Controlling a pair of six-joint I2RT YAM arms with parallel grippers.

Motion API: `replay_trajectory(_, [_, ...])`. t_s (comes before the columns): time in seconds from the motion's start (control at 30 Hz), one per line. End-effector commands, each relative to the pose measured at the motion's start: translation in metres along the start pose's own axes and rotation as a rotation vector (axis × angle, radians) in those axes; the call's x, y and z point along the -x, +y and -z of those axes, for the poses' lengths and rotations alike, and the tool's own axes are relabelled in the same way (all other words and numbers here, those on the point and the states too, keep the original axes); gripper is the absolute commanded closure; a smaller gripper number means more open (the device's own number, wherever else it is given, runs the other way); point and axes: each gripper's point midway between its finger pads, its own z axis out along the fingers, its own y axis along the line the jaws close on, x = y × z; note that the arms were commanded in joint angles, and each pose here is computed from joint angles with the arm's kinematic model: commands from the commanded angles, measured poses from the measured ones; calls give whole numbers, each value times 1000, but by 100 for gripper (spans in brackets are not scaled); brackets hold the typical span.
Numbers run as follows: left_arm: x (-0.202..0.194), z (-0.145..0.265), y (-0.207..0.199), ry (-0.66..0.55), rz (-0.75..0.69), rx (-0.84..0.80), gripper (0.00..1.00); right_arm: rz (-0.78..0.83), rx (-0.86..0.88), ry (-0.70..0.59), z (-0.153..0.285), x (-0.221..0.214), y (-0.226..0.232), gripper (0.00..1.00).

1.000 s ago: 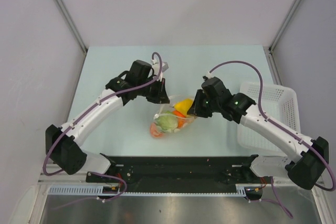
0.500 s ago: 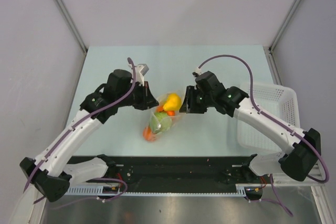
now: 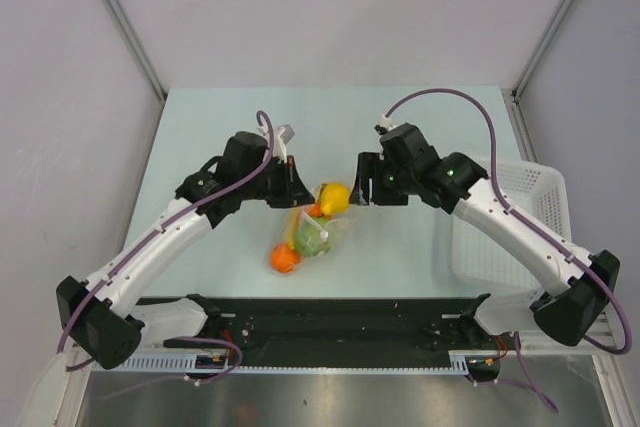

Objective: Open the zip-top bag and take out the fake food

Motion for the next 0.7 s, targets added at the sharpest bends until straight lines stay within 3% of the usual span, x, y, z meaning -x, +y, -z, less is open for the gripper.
replay_trajectory(0.0, [23, 9, -27, -55, -32, -80, 100, 38, 31, -100, 18, 30, 17, 34])
replay_trajectory(0.33, [23, 10, -29, -54, -29, -90, 100, -90, 131, -71, -31, 32, 36, 32])
replay_trajectory(0.67, [24, 12, -34, -62, -19, -115, 100, -136, 101, -32, -67, 21, 27, 29])
